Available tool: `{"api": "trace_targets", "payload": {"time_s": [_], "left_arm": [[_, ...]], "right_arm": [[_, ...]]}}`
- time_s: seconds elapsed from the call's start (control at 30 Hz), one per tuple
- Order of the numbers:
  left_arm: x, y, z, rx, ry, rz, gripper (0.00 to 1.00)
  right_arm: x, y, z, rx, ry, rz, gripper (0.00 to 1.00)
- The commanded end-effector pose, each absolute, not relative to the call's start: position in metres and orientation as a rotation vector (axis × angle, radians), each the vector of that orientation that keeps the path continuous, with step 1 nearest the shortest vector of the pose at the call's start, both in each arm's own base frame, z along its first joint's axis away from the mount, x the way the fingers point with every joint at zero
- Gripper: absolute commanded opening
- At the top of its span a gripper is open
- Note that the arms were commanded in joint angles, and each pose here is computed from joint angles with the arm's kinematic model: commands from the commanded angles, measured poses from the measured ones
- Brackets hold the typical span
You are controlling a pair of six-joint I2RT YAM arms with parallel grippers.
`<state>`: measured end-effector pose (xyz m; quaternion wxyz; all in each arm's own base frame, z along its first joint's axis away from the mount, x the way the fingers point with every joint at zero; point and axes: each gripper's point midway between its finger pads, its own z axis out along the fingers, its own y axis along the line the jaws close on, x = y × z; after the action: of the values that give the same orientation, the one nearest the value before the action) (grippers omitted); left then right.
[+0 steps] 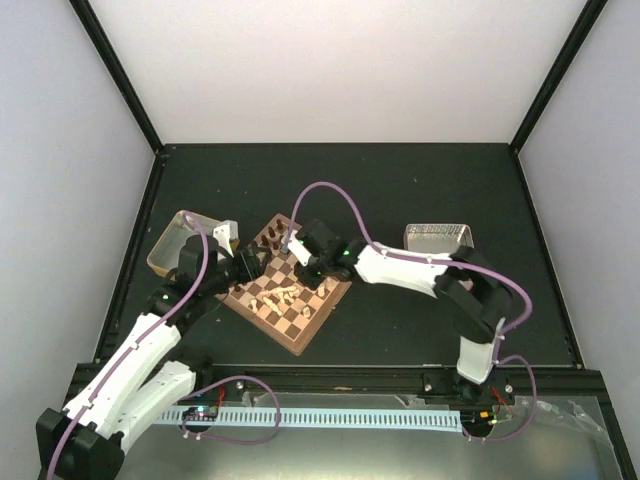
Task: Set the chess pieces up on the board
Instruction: Pick up the chess piece from the chessboard, then place the chess piece on the chessboard.
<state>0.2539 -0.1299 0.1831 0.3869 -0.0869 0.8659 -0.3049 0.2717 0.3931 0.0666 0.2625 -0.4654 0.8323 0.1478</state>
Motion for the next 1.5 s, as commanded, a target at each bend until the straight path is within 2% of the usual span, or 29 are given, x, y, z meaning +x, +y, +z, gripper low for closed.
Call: {"api": "trace_targets", "payload": {"time_s": [0.0, 0.17, 0.3, 0.33, 0.47, 0.53, 0.63, 0.73, 0.77, 0.93, 1.0, 1.13, 1.33, 1.47], "left_arm": [[0.247, -0.167, 0.210, -0.105, 2.152, -1.098, 0.61], [0.237, -0.189, 0.224, 0.007, 2.169, -1.281, 0.64], [0.233, -0.199, 0.228, 0.062, 2.191, -1.371, 0.61], [0.233, -0.201, 0.229, 0.071, 2.194, -1.391, 0.57], [0.234, -0.205, 0.228, 0.066, 2.204, -1.433, 0.30], [0.234, -0.205, 0.229, 0.066, 2.201, -1.432, 0.19], [0.233, -0.203, 0.227, 0.065, 2.205, -1.424, 0.08], [0.231, -0.203, 0.225, 0.065, 2.208, -1.424, 0.02], [0.231, -0.202, 0.223, 0.063, 2.210, -1.421, 0.02], [0.239, -0.195, 0.212, 0.044, 2.225, -1.304, 0.02], [0.244, -0.190, 0.204, 0.034, 2.244, -1.216, 0.02], [0.252, -0.188, 0.188, 0.042, 2.293, -1.041, 0.02], [0.252, -0.213, 0.164, 0.165, 2.369, -0.838, 0.01], [0.254, -0.226, 0.144, 0.232, 2.418, -0.703, 0.02]], "right_arm": [[0.267, 0.412, 0.149, -1.149, 2.001, 0.641, 0.03], [0.233, 0.409, 0.187, -1.186, 1.841, 0.850, 0.04], [0.222, 0.406, 0.206, -1.179, 1.772, 0.916, 0.04], [0.220, 0.406, 0.209, -1.179, 1.764, 0.925, 0.04], [0.218, 0.404, 0.216, -1.176, 1.744, 0.934, 0.04], [0.218, 0.403, 0.215, -1.172, 1.746, 0.932, 0.04], [0.219, 0.402, 0.215, -1.156, 1.755, 0.930, 0.04], [0.221, 0.402, 0.216, -1.131, 1.768, 0.934, 0.06], [0.223, 0.401, 0.217, -1.114, 1.778, 0.932, 0.09], [0.231, 0.388, 0.205, -1.020, 1.907, 0.879, 0.41], [0.232, 0.374, 0.203, -0.951, 1.943, 0.860, 0.47], [0.243, 0.336, 0.191, -0.738, 2.043, 0.754, 0.51], [0.265, 0.274, 0.178, -0.391, 2.157, 0.501, 0.52], [0.271, 0.248, 0.178, -0.223, 2.173, 0.434, 0.52]]}}
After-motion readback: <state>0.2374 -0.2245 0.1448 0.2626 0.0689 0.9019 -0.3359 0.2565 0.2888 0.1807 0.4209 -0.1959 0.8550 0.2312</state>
